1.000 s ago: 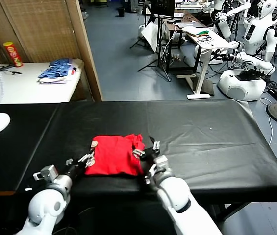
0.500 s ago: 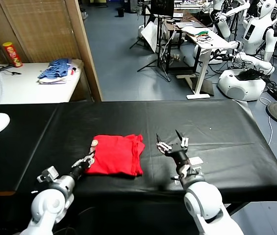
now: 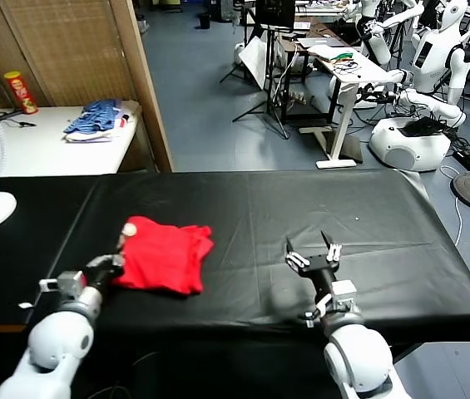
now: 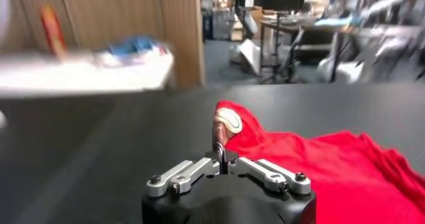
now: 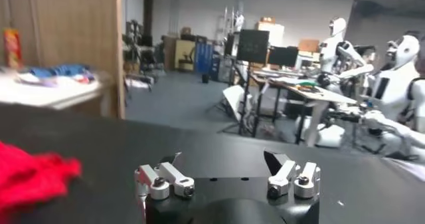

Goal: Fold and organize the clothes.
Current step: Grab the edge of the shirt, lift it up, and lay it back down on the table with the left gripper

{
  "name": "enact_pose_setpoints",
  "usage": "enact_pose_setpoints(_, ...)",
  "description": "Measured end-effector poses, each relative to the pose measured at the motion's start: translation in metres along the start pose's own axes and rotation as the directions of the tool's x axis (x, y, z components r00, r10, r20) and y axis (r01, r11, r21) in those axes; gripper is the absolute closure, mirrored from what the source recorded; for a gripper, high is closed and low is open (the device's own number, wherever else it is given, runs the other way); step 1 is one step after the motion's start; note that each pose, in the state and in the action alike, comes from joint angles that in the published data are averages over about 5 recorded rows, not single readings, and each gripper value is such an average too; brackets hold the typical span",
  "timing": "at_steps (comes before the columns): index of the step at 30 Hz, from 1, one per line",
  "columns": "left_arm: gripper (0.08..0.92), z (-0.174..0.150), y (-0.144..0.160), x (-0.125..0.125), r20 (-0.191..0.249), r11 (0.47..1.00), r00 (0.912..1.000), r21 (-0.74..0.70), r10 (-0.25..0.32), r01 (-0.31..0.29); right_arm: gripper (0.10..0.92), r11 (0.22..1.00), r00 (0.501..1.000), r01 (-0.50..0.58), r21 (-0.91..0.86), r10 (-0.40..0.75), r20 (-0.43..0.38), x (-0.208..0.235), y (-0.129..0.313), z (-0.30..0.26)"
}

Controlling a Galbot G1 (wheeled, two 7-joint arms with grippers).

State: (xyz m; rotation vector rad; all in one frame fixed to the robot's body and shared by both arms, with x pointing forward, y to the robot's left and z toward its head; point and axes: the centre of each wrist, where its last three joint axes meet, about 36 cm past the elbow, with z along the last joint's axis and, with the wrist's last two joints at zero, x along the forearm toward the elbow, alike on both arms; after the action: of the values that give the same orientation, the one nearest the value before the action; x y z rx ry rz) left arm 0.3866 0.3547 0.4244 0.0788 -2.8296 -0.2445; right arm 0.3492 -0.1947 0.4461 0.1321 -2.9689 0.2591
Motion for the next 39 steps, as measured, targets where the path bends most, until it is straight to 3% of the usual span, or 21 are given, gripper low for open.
enact_pose_setpoints(3, 0.858, -0.012, 0.025, 0.003, 0.045, 0.981, 0.9974, -0.185, -0.057, 0.064, 0.224, 1.000, 1.000, -0.002, 0.004, 0.002, -0.004, 0.003, 0.001, 0.000)
enact_pose_setpoints(7, 0.858, -0.039, 0.051, 0.008, 0.128, 0.909, 0.9847, -0.385, -0.118, 0.159, 0.224, 1.000, 1.000, 0.001, 0.004, -0.001, -0.006, 0.004, 0.003, 0.001)
enact_pose_setpoints(12, 0.858, -0.055, 0.042, 0.021, 0.184, 0.853, 0.9761, -0.485, -0.115, 0.192, 0.224, 1.000, 1.000, 0.005, 0.004, -0.005, -0.013, 0.005, 0.004, 0.003)
enact_pose_setpoints(16, 0.858, -0.048, 0.011, 0.028, 0.165, 0.891, 0.9852, -0.440, -0.044, 0.113, 0.224, 1.000, 1.000, 0.002, 0.003, -0.002, -0.023, 0.008, 0.003, 0.005)
enact_pose_setpoints(19, 0.858, -0.038, -0.024, 0.033, 0.114, 0.949, 0.9923, -0.316, 0.048, -0.010, 0.224, 1.000, 1.000, -0.004, 0.002, 0.004, -0.029, 0.010, -0.001, 0.006)
enact_pose_setpoints(21, 0.858, -0.035, -0.048, 0.037, 0.081, 0.974, 0.9896, -0.206, 0.119, -0.100, 0.224, 1.000, 0.999, -0.004, 0.000, 0.004, -0.038, 0.011, -0.003, 0.006)
enact_pose_setpoints(23, 0.858, -0.034, -0.070, 0.039, 0.061, 0.978, 0.9804, -0.099, 0.188, -0.181, 0.224, 1.000, 0.999, 0.007, -0.004, -0.007, -0.051, 0.012, -0.005, 0.008)
enact_pose_setpoints(25, 0.858, -0.034, -0.090, 0.039, 0.056, 0.967, 0.9654, -0.014, 0.255, -0.254, 0.224, 1.000, 0.997, 0.029, -0.006, -0.030, -0.067, 0.013, -0.006, 0.009)
enact_pose_setpoints(30, 0.812, -0.035, -0.124, 0.039, 0.081, 0.914, 0.9152, 0.069, 0.395, -0.400, 0.224, 0.992, 0.986, 0.123, -0.018, -0.124, -0.109, 0.012, -0.002, 0.016)
enact_pose_setpoints(35, 0.553, -0.037, -0.131, 0.044, 0.111, 0.865, 0.8707, 0.111, 0.479, -0.490, 0.224, 0.976, 0.967, 0.203, -0.081, -0.213, -0.138, 0.004, 0.007, 0.019)
enact_pose_setpoints(37, 0.453, -0.038, -0.130, 0.046, 0.129, 0.854, 0.8600, 0.114, 0.494, -0.507, 0.224, 0.963, 0.955, 0.236, -0.129, -0.254, -0.149, -0.002, 0.013, 0.018)
enact_pose_setpoints(39, 0.337, -0.039, -0.128, 0.047, 0.148, 0.851, 0.8564, 0.120, 0.495, -0.512, 0.224, 0.946, 0.942, 0.268, -0.185, -0.297, -0.158, -0.008, 0.020, 0.016)
